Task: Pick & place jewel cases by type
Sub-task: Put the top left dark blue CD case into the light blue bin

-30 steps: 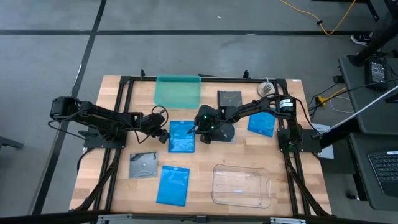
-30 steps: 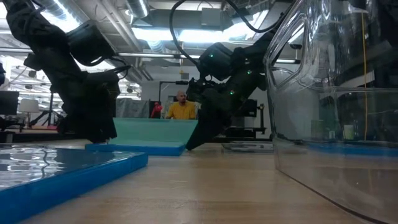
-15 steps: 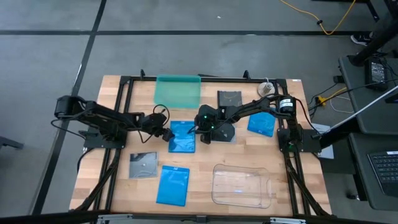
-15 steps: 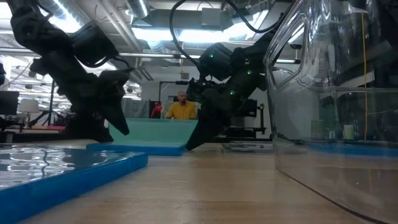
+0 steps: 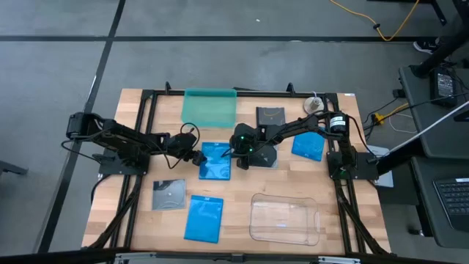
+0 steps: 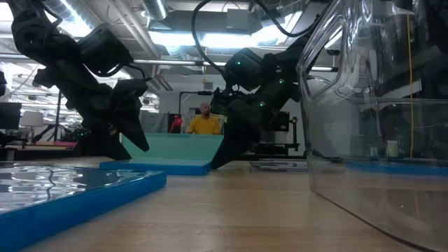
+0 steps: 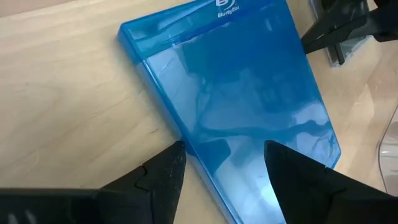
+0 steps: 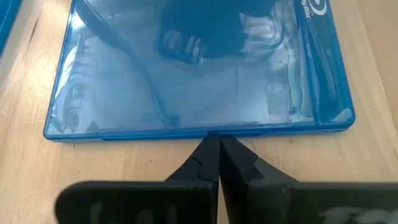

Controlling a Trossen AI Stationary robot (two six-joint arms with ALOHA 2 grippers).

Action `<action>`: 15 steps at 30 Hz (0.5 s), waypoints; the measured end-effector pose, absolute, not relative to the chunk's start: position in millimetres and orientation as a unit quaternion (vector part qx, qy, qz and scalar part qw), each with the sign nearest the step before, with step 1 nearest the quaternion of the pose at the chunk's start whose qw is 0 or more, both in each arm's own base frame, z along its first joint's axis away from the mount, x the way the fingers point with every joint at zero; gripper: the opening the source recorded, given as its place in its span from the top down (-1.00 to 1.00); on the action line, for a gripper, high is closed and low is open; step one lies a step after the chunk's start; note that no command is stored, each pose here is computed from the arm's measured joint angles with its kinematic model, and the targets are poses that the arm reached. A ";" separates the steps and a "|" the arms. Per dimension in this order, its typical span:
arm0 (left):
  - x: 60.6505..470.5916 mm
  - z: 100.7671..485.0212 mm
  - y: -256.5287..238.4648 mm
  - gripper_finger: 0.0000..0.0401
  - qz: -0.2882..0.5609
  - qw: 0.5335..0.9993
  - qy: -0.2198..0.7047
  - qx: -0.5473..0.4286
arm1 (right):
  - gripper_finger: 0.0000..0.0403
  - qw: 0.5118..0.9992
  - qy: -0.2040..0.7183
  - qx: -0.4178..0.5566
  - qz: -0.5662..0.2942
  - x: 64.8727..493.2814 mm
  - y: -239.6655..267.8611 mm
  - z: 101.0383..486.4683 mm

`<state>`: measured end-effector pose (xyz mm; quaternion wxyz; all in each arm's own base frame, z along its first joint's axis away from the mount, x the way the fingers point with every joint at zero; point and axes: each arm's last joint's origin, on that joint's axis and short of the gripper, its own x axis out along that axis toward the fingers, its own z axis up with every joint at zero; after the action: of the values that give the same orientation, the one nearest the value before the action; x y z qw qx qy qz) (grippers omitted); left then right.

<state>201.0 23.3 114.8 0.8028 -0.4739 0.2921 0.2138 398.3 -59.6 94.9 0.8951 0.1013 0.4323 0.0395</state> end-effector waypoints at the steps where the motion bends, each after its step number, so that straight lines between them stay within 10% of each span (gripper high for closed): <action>1: 200.6 116.4 23.5 -0.03 0.215 0.804 0.288 -0.473 | 0.96 0.895 0.432 0.101 0.039 398.4 -59.7 95.0; 15: 209.6 162.9 24.1 0.01 0.197 0.824 0.321 -0.423 | 0.96 0.897 0.430 0.096 0.039 398.6 -59.8 95.1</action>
<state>209.6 24.1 162.9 0.8240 -0.4233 0.3211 0.1967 398.6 -59.8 95.1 0.8968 0.0962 0.4300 0.0394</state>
